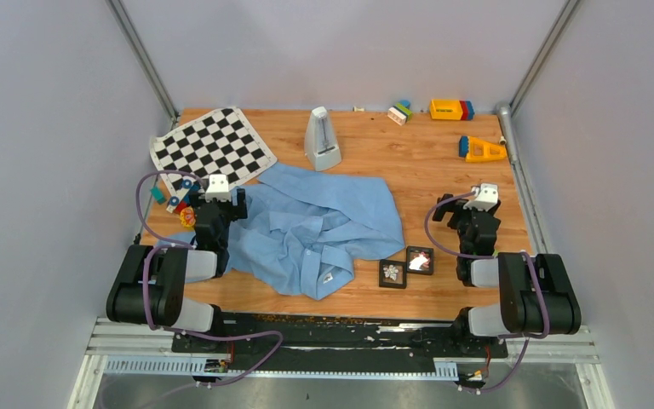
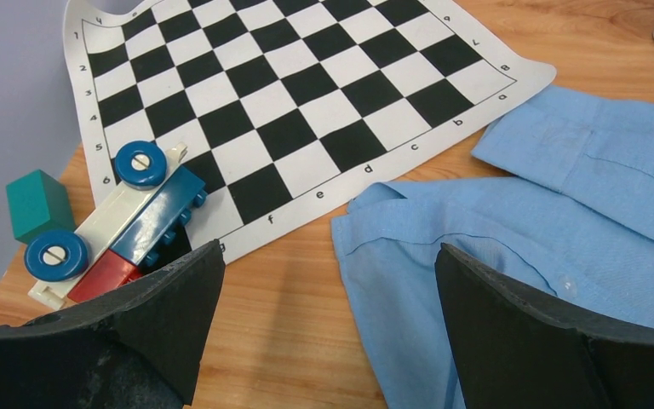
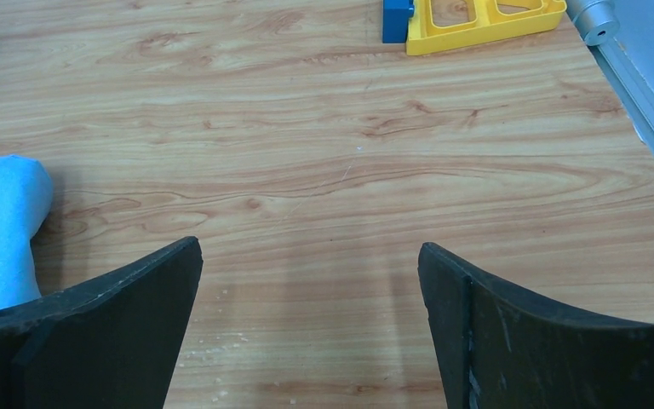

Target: Remove the brooch from the garment

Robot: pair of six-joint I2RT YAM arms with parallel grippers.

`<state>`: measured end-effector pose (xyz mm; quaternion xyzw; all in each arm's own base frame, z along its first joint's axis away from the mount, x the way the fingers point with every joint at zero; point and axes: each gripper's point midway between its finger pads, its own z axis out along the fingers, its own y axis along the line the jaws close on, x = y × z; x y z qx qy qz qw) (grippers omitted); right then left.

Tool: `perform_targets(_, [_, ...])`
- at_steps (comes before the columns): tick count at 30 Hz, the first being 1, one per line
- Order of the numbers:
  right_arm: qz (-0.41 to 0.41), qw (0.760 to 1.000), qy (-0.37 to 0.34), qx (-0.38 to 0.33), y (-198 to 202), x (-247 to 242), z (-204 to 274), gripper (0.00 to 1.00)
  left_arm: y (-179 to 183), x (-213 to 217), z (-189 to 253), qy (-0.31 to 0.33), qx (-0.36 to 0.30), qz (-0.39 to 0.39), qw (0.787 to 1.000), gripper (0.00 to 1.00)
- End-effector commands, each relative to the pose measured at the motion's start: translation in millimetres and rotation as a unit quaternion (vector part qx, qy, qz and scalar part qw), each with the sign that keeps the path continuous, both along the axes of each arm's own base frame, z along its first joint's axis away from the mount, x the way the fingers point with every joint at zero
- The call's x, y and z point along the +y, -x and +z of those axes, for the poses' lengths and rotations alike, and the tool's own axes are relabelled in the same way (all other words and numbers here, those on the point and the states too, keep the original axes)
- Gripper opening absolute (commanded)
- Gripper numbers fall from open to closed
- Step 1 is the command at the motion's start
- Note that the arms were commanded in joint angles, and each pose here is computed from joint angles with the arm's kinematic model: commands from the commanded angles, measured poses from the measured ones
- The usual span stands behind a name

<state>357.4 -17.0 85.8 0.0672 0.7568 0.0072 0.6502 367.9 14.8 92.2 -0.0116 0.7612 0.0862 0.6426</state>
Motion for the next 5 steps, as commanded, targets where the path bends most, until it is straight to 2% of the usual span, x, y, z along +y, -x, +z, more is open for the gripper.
perform_targets(1, [0.005,1.000,-0.003,-0.031,-8.3,0.7,20.3,1.00,-10.7,1.2,21.8,-0.005,-0.035,-0.001,0.999,1.00])
perform_targets(5, [0.005,1.000,-0.003,-0.031,-8.3,0.7,20.4,1.00,-11.0,1.7,22.0,-0.002,-0.034,-0.003,0.999,1.00])
